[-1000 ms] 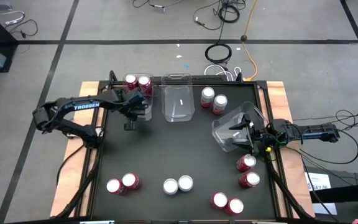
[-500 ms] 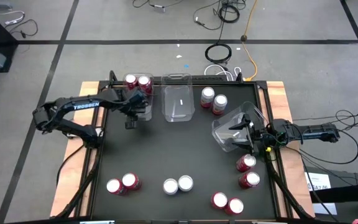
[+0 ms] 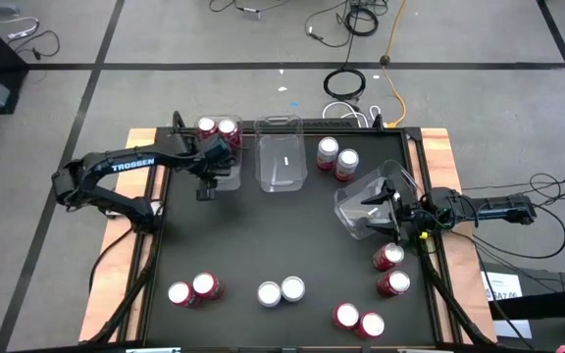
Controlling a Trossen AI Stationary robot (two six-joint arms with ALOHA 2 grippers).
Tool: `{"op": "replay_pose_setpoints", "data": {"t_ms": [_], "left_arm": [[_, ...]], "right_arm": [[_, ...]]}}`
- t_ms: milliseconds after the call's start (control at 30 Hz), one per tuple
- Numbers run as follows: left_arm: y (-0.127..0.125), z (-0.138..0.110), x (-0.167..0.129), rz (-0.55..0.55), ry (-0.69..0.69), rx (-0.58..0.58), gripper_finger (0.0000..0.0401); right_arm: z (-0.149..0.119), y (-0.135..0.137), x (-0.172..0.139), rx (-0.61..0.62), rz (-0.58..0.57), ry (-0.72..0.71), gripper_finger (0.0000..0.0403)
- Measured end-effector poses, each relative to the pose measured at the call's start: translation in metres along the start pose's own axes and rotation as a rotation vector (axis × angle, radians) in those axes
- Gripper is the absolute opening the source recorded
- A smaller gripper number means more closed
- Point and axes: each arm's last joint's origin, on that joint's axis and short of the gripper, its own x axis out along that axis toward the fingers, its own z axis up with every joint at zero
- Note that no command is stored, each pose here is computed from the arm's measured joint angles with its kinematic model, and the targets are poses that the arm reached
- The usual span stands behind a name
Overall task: Sort soda cans
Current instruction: Move the transparent bin from to the top left of the table, then adjust the middle transparent bin
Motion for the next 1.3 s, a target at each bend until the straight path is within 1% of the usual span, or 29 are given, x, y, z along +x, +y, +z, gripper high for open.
{"op": "replay_pose_setpoints", "data": {"t_ms": [200, 467, 633, 733, 767, 900, 1033, 1133, 1300], "left_arm": [[-0.002, -0.005, 0.000, -0.023, 0.051, 0.011, 0.0176], [-0.003, -0.007, -0.002, -0.028, 0.078, 0.007, 0.0176], [0.002, -0.001, -0.020, -0.023, 0.067, 0.004, 0.0176], [0.007, 0.006, -0.036, -0.002, 0.028, -0.015, 0.0176], [0.008, 0.009, -0.041, 0.007, 0.009, -0.039, 0.0176], [0.015, 0.019, -0.056, 0.044, -0.085, -0.210, 0.0176], [0.020, 0.029, -0.064, 0.061, -0.194, -0.454, 0.0176], [0.024, 0.036, -0.066, 0.052, -0.287, -0.627, 0.0176], [0.029, 0.048, -0.071, 0.025, -0.442, -0.783, 0.0176]], "right_arm": [[0.000, 0.000, 0.000, 0.000, 0.000, 0.000, 0.0334], [0.000, 0.000, 0.000, 0.000, 0.000, 0.000, 0.0334], [0.000, 0.000, 0.000, 0.000, 0.000, 0.000, 0.0334], [0.000, 0.000, 0.000, 0.000, 0.000, 0.000, 0.0334], [0.000, 0.000, 0.000, 0.000, 0.000, 0.000, 0.0334], [0.000, 0.000, 0.000, 0.000, 0.000, 0.000, 0.0334], [0.000, 0.000, 0.000, 0.000, 0.000, 0.000, 0.0334], [0.000, 0.000, 0.000, 0.000, 0.000, 0.000, 0.0334], [0.000, 0.000, 0.000, 0.000, 0.000, 0.000, 0.0334]]}}
